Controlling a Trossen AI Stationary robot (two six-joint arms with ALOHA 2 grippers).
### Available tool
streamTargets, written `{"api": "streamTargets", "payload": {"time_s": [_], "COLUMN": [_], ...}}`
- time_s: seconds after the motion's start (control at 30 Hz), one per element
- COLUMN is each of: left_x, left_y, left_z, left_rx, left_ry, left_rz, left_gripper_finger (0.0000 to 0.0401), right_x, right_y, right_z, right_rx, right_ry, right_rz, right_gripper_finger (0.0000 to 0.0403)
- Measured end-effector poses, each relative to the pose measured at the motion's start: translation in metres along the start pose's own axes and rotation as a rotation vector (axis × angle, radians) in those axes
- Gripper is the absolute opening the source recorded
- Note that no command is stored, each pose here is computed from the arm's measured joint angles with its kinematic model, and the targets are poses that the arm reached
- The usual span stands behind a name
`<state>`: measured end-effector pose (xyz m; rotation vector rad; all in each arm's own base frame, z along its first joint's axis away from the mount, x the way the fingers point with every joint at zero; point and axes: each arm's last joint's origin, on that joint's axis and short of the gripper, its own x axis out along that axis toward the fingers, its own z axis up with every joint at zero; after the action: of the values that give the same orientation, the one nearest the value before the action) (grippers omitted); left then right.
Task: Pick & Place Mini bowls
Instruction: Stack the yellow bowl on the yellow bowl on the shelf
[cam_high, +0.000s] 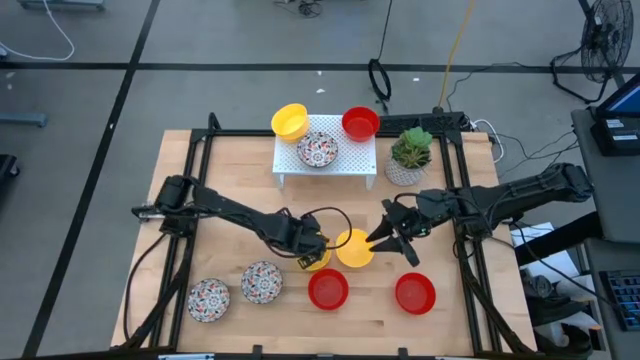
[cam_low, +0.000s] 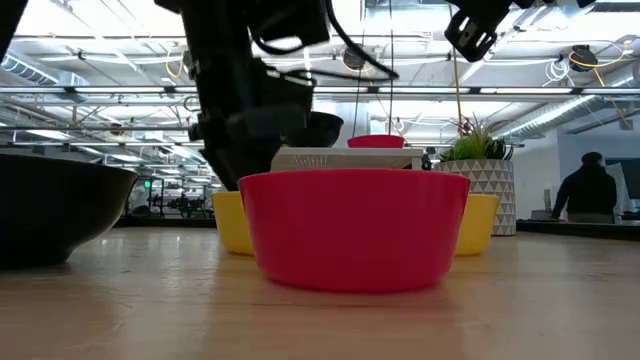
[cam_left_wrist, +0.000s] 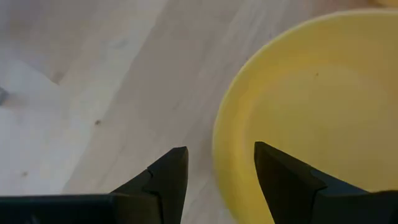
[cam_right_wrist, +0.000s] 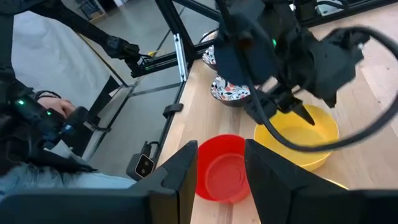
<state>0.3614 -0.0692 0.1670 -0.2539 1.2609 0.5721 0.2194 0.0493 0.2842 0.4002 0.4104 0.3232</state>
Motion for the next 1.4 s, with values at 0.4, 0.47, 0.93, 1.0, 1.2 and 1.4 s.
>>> {"api": "streamTargets", "payload": {"time_s": [0.4, 0.47, 0.93, 1.0, 1.2, 1.4], "left_x": [0.003, -0.006, -0.12, -0.135, -0.173, -0.176], "left_y": [-0.016, -0.014, 0.068, 0.089, 0.152, 0.211], "left_z": [0.0, 0.002, 0.03, 0.033, 0.044, 0.066], "left_rx": [0.084, 0.076, 0.096, 0.06, -0.081, -0.216], "left_ry": [-0.001, -0.01, -0.41, -0.486, -0.689, -0.787], "left_rz": [-0.144, -0.176, -0.163, -0.109, 0.023, 0.133], "left_gripper_finger": [0.0034, 0.0013, 0.0023, 0.0021, 0.0007, 0.0022], "right_x": [0.0, 0.0, 0.0, 0.0, 0.0, 0.0], "right_y": [0.0, 0.0, -0.001, -0.001, -0.001, -0.001], "right_z": [-0.001, -0.002, -0.002, -0.002, -0.001, -0.001], "right_rx": [-0.004, -0.022, -0.108, -0.106, -0.117, -0.182], "right_ry": [0.013, 0.017, 0.02, 0.019, 0.015, 0.014], "right_rz": [-0.001, -0.002, -0.001, -0.002, 0.0, -0.003], "right_gripper_finger": [0.0123, 0.0123, 0.0123, 0.0123, 0.0123, 0.0123]}}
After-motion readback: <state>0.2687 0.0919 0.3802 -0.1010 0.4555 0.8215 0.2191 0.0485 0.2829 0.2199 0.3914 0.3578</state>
